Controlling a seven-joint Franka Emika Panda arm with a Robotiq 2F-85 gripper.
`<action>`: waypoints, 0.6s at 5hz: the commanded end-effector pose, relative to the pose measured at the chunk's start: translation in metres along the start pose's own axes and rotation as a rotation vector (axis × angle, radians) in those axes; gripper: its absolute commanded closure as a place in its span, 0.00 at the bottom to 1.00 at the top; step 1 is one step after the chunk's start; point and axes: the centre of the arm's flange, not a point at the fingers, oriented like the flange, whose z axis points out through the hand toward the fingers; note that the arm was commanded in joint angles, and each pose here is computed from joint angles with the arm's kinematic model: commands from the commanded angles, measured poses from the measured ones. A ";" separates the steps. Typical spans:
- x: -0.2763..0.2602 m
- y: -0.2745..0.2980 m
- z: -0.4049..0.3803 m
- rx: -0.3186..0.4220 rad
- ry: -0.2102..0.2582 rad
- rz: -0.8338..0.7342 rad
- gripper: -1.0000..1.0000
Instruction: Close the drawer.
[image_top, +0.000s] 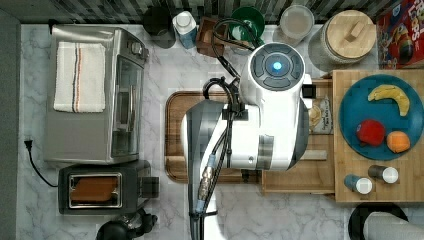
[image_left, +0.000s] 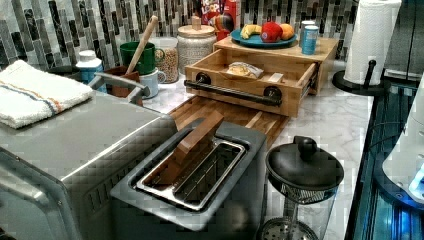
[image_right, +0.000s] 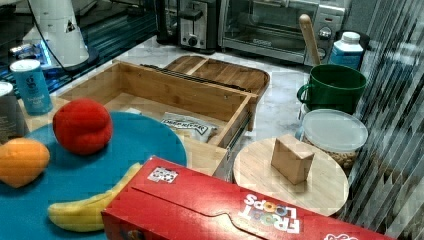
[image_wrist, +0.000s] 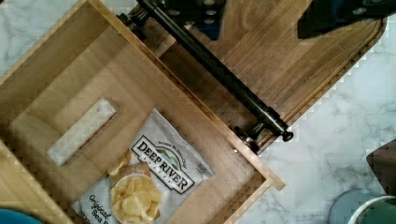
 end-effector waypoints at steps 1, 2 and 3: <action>0.003 0.002 0.002 -0.001 -0.001 -0.007 1.00; 0.003 0.002 0.002 -0.001 -0.001 -0.007 1.00; -0.009 -0.007 0.011 0.000 0.000 -0.073 0.00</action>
